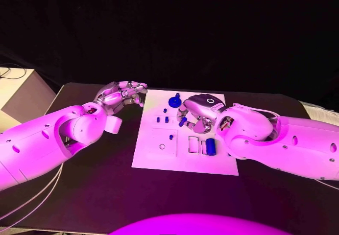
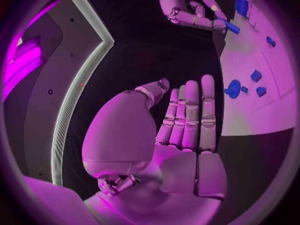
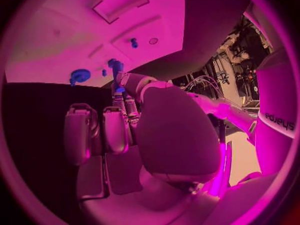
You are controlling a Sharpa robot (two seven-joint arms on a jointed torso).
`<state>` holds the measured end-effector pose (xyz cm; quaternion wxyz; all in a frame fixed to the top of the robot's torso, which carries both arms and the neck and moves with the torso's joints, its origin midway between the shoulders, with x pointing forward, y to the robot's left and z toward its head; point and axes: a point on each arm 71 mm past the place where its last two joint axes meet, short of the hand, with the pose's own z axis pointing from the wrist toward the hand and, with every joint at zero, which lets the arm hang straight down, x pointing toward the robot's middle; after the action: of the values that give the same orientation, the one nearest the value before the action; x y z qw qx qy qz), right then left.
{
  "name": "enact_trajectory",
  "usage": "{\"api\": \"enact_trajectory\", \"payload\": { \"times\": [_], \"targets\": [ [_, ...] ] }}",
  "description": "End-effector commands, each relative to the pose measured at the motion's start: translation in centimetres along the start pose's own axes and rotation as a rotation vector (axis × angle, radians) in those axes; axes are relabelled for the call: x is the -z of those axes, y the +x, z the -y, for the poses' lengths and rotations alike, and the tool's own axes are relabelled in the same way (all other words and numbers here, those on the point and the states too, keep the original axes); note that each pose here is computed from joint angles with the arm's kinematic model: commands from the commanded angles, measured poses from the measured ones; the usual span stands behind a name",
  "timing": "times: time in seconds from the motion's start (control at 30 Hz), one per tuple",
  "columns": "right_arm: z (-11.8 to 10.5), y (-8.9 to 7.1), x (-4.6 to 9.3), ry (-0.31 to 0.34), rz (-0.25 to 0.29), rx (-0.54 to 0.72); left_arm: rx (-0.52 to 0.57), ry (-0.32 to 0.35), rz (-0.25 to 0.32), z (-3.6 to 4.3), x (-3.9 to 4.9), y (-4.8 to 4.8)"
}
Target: Assemble the parts on the task board
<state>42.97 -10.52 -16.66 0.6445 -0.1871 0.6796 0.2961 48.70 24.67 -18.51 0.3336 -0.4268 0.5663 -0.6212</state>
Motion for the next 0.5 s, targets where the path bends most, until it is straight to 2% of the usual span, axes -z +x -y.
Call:
{"api": "enact_trajectory", "payload": {
  "times": [0.03, 0.27, 0.5],
  "targets": [
    [-1.7, 0.5, -0.4, -0.053, 0.006, -0.002, 0.008, 0.006, -0.022, 0.06, -0.07, 0.37],
    [-4.0, 2.3, -1.3, -0.114, -0.025, -0.029, 0.009, 0.006, -0.027, 0.08, -0.08, 0.54],
    [-5.3, 4.2, -1.7, -0.146, -0.058, -0.030, 0.010, 0.006, -0.024, 0.12, 0.00, 0.47]
  ]
}}
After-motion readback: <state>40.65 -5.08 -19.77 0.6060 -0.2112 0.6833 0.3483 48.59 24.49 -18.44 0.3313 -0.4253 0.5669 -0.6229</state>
